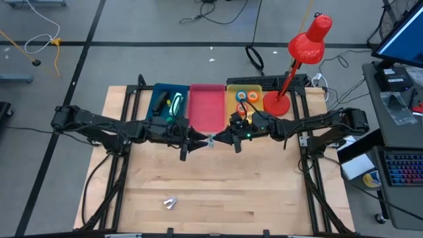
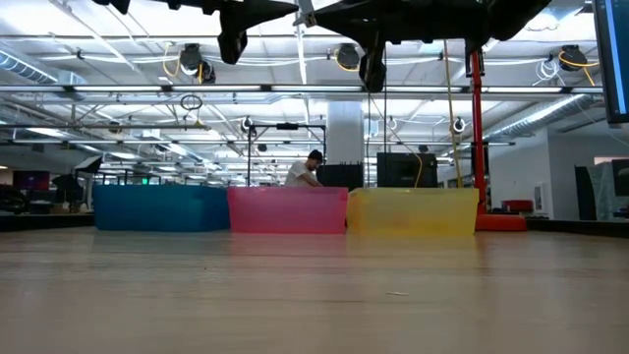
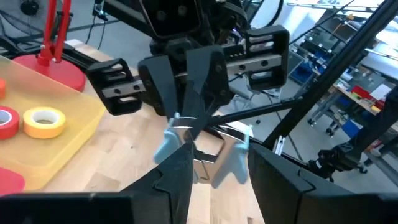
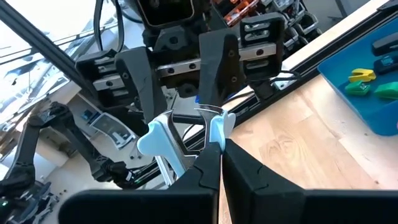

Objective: Pick and place Stapler, Stapler remover, tape
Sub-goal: Put the blue staple remover into the red bin

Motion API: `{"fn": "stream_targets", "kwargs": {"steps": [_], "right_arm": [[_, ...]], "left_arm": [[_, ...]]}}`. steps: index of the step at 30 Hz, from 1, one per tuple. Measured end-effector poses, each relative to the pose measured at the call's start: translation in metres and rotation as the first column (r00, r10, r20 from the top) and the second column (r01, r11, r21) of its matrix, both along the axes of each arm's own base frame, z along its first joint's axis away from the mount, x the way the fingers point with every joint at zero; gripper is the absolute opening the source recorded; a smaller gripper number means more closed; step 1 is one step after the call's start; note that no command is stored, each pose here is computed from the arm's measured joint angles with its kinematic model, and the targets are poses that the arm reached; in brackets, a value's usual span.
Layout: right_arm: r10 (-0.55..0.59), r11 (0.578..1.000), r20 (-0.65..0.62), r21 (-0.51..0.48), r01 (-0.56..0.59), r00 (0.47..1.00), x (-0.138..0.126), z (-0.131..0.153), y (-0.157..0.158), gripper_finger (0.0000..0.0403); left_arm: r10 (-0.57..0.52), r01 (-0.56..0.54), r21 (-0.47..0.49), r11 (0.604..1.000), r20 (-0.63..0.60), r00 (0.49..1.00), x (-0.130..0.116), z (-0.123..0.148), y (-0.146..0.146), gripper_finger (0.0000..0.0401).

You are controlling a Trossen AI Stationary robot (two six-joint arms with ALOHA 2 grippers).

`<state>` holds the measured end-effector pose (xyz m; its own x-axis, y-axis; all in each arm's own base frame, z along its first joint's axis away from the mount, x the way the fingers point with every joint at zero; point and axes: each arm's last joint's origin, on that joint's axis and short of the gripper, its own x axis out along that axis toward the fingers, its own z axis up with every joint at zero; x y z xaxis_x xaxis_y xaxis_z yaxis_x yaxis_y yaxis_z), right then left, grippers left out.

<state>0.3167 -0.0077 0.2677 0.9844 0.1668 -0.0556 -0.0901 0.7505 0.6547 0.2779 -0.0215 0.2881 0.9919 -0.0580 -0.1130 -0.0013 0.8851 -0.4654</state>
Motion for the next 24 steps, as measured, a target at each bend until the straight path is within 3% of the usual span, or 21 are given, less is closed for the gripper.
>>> {"fn": "stream_targets", "kwargs": {"steps": [8, 15, 24], "right_arm": [[-0.005, 1.000, -0.001, 0.001, 0.005, 1.000, 0.0000, -0.0001, -0.0011, 0.0000], [-0.006, 1.000, -0.003, 0.001, 0.006, 1.000, -0.0001, -0.0003, -0.0012, 0.0000], [-0.006, 1.000, -0.004, 0.001, 0.006, 1.000, -0.0001, -0.0003, -0.0012, 0.0000]], "left_arm": [[-0.029, 0.029, -0.005, 1.000, -0.003, 1.000, 0.0000, -0.0003, -0.0005, 0.0142], [-0.042, 0.042, 0.034, 0.999, 0.025, 0.999, 0.0002, 0.0022, -0.0007, 0.0019], [-0.061, 0.061, 0.017, 0.998, 0.024, 0.998, 0.0003, 0.0023, 0.0018, 0.0007]]}}
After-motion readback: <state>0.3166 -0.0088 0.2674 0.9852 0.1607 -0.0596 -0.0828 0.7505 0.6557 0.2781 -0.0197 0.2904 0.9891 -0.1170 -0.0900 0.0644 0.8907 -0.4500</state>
